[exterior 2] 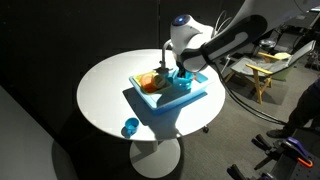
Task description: Remove the blue plate from the sink and put it on the table
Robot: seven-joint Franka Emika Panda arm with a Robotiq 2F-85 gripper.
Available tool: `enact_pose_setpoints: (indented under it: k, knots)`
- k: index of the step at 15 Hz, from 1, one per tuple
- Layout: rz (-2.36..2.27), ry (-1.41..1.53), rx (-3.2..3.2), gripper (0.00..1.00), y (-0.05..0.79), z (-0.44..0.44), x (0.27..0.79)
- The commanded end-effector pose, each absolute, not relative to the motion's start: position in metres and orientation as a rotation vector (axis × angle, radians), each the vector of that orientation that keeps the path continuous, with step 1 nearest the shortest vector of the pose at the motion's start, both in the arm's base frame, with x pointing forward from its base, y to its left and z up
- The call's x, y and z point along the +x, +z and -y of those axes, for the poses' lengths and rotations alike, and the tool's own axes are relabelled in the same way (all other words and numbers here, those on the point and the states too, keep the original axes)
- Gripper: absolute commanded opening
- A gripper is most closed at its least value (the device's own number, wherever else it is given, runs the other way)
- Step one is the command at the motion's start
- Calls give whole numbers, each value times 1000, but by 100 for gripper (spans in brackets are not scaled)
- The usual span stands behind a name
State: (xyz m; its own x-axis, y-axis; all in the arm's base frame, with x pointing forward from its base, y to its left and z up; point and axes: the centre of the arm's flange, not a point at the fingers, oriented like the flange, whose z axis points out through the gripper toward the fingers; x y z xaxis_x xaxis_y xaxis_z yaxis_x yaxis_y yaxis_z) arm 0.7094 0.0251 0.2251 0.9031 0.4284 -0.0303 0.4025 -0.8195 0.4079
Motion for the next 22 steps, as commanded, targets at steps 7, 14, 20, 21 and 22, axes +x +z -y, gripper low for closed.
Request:
enact_pose_setpoints:
  k: [7,14,20,21,22]
  knots:
    - [-532,118,2736,1,254,-49,685]
    - [-462,113,2797,1,266,-66,668]
    - [-378,87,2854,1,272,-79,651]
    - [-367,84,2863,1,273,-81,649]
    - [-357,82,2871,1,274,-83,646]
